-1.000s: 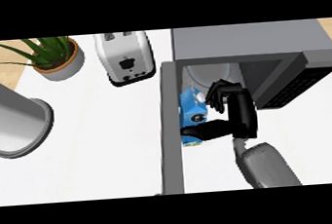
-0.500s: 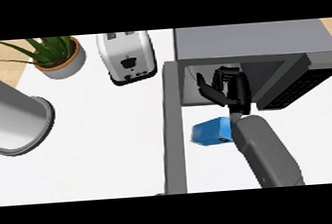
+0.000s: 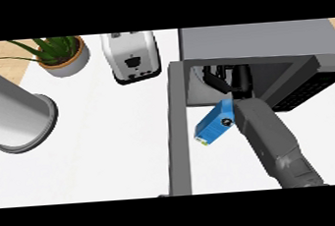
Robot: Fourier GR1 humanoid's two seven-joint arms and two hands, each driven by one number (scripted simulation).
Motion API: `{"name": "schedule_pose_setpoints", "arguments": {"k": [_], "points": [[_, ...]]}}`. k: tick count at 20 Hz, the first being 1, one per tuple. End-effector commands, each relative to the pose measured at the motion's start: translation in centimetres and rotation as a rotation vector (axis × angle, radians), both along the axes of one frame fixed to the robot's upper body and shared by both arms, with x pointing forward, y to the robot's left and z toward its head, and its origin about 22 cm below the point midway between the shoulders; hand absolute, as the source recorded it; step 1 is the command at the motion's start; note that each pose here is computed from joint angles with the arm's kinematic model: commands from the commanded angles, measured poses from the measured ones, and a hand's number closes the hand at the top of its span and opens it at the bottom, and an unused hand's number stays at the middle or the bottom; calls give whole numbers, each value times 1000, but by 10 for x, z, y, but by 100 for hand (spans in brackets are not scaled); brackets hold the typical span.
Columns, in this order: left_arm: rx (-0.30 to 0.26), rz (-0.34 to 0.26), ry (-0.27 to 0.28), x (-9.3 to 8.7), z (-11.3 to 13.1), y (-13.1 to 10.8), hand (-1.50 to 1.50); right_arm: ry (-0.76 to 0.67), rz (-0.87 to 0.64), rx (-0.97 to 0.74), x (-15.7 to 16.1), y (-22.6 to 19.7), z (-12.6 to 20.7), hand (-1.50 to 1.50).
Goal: Pick up the milk, place it into the microwave and close the microwave
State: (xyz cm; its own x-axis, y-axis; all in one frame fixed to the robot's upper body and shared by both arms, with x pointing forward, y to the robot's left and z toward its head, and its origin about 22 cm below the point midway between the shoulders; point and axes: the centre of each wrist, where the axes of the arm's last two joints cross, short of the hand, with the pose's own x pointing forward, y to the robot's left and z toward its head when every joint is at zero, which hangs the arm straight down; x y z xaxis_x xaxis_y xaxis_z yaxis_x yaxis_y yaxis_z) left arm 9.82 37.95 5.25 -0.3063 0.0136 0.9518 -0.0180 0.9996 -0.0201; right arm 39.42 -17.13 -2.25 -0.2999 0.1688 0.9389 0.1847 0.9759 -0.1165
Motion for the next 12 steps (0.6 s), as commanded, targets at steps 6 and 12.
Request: {"name": "schedule_pose_setpoints", "arguments": {"k": [6,12], "points": [[-18,-14,-6,13,-9,12,-150,-69,-54,-201,21,25,18,150],[-19,-32,8,19,-6,13,-150,-126,-162,-447,29,29,30,150]]}}
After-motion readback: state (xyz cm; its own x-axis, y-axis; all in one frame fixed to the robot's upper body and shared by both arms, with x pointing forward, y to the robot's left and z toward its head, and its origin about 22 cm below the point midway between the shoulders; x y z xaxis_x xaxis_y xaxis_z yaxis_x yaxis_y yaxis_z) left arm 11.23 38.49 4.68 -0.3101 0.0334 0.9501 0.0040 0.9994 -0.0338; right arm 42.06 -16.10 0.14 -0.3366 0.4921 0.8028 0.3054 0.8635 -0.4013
